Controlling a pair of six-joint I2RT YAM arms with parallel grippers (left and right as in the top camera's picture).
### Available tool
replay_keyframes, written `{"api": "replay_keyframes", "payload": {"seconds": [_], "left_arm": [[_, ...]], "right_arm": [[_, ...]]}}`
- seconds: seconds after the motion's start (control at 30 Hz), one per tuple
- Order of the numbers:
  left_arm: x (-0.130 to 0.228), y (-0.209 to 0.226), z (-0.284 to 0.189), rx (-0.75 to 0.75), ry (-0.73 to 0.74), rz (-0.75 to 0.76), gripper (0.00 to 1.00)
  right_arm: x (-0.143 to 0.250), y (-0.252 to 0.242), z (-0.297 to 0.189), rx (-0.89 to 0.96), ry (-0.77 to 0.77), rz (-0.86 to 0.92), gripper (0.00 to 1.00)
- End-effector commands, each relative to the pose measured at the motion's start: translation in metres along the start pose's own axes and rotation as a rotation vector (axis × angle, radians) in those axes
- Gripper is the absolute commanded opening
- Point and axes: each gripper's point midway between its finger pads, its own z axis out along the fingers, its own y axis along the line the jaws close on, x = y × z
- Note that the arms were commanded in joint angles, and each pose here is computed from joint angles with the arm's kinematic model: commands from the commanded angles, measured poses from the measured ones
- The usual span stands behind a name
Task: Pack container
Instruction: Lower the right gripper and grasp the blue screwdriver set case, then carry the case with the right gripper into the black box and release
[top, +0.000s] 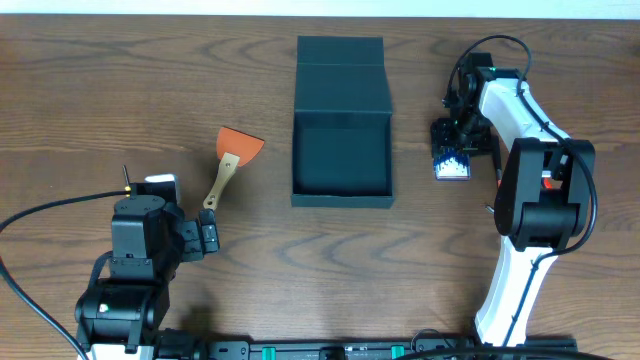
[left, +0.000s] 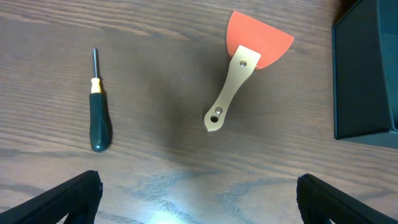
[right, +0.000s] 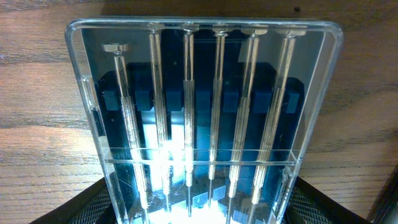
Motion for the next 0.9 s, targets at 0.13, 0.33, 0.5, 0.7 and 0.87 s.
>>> {"api": "replay_keyframes", "payload": {"seconds": [0.13, 0.33, 0.5, 0.7, 0.87], "left_arm": [[-0.008, -0.001, -0.005, 0.001, -0.022, -0.005, 0.98], [-0.008, -0.001, -0.005, 0.001, -0.022, -0.005, 0.99], [-0.008, -0.001, -0.005, 0.001, -0.022, -0.005, 0.98], [-0.008, -0.001, -0.005, 0.001, -0.022, -0.005, 0.98], [-0.008, -0.001, -0.005, 0.001, -0.022, -0.005, 0.99]], "right_arm": [[0.020, -0.011, 0.034, 0.042, 0.098, 0.016, 0.52], [0.018, -0.010, 0.034, 0.042, 0.092, 0.016, 0.05], [0.009, -0.008, 0.028, 0.030, 0.065, 0.016, 0.01], [-0.021, 0.002, -0.024, -0.005, -0.024, -0.023, 0.01], [-0.044, 0.023, -0.097, -0.001, -0.157, -0.122, 0.01]]}}
